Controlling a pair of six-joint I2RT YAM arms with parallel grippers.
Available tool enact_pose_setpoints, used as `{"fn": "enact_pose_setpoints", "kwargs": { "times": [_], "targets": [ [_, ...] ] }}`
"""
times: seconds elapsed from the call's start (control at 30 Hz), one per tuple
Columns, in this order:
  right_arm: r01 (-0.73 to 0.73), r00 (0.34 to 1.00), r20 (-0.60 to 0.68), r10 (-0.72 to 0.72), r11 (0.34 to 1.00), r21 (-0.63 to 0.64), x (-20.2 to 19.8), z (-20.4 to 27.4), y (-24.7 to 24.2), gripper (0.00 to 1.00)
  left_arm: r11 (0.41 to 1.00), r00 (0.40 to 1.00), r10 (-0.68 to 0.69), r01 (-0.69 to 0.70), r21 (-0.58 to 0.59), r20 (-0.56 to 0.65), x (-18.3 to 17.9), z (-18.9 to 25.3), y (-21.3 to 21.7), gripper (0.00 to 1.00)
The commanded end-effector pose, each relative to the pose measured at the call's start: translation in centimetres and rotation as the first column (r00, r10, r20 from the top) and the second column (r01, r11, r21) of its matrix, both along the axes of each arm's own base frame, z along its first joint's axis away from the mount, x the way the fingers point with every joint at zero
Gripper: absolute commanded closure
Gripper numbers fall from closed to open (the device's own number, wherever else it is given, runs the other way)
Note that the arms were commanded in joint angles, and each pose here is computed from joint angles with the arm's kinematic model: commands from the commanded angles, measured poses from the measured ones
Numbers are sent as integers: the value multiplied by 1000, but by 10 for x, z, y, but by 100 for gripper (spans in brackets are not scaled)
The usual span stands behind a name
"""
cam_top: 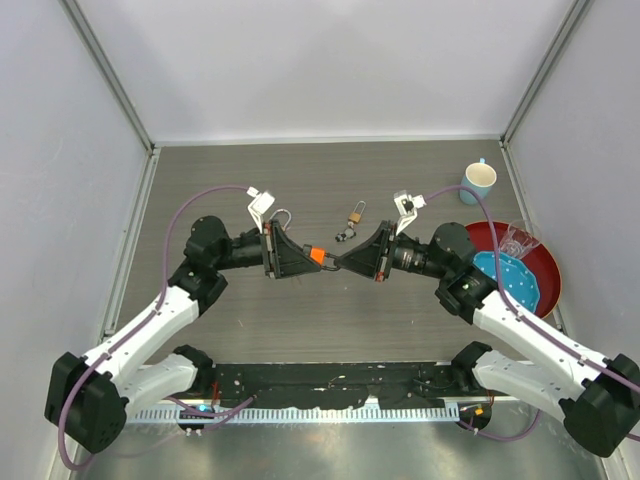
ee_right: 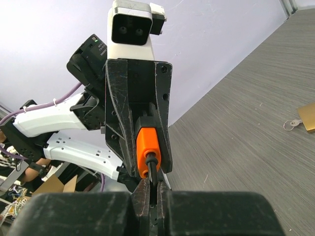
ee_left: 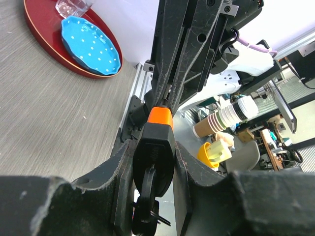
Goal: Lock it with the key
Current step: Lock the lock.
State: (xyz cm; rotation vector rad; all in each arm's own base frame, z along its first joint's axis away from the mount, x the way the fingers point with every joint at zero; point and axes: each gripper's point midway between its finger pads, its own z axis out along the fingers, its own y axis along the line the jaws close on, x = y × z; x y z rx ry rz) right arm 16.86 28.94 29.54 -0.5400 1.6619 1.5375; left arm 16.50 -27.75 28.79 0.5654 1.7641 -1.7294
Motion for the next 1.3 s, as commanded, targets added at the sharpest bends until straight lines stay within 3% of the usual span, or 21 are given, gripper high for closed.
{"fn": "enact_pose_setpoints", "kwargs": {
  "times": [0.0,0.63,1.03,1.27],
  "targets": [
    [-28,999,32,26,998,54,-2,13,5,98,997,996,-31,36,-63,84,-7,20,-6,100],
    [-57,998,40,53,994,97,-5,24,21,98,996,995,-87,87,17,45,-15,-1,-43,100],
    [116,990,78,-118,993,26,12,29,0,98,988,995,-28,13,153,96,-18,-16,-30,100],
    [166,982,97,-165,986,-3,21,37,-5,99,985,995,-9,-7,171,98,-22,-18,-22,100]
  ]
}}
